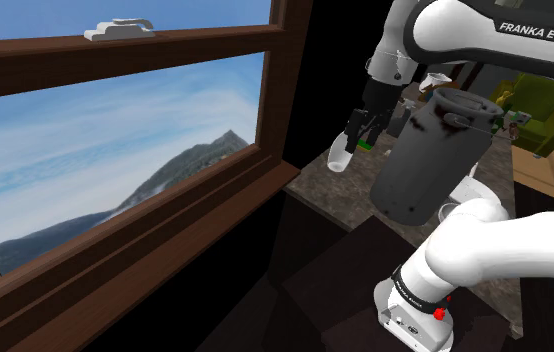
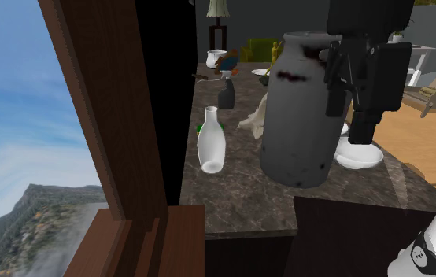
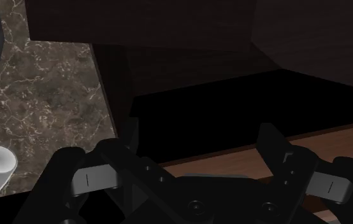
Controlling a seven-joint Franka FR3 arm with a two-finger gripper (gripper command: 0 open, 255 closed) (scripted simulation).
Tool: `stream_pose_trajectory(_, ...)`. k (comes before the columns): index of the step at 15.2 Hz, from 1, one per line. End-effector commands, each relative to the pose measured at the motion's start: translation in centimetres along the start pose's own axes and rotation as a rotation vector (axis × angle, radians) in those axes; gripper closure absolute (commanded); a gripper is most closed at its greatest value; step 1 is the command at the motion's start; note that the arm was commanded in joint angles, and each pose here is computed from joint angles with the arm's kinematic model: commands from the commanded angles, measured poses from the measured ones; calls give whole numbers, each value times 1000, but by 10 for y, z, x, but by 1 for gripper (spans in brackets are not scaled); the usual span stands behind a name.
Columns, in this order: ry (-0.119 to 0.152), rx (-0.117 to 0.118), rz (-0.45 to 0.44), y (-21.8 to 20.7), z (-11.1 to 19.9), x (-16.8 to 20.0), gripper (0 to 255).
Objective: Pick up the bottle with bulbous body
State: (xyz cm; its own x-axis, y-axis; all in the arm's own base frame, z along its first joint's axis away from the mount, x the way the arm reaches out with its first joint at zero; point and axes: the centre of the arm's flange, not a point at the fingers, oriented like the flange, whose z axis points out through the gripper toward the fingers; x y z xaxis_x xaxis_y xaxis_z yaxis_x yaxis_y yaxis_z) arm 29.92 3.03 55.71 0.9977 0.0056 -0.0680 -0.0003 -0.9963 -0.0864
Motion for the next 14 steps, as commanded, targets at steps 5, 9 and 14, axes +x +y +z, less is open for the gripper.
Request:
stream_pose_trajectory(5,13,-9,3,42,13,25,0)
stream_pose_trajectory(9,25,-19,7,84,26,51,0)
stream_pose_trajectory(14,41,-31,11,136,40,83,0)
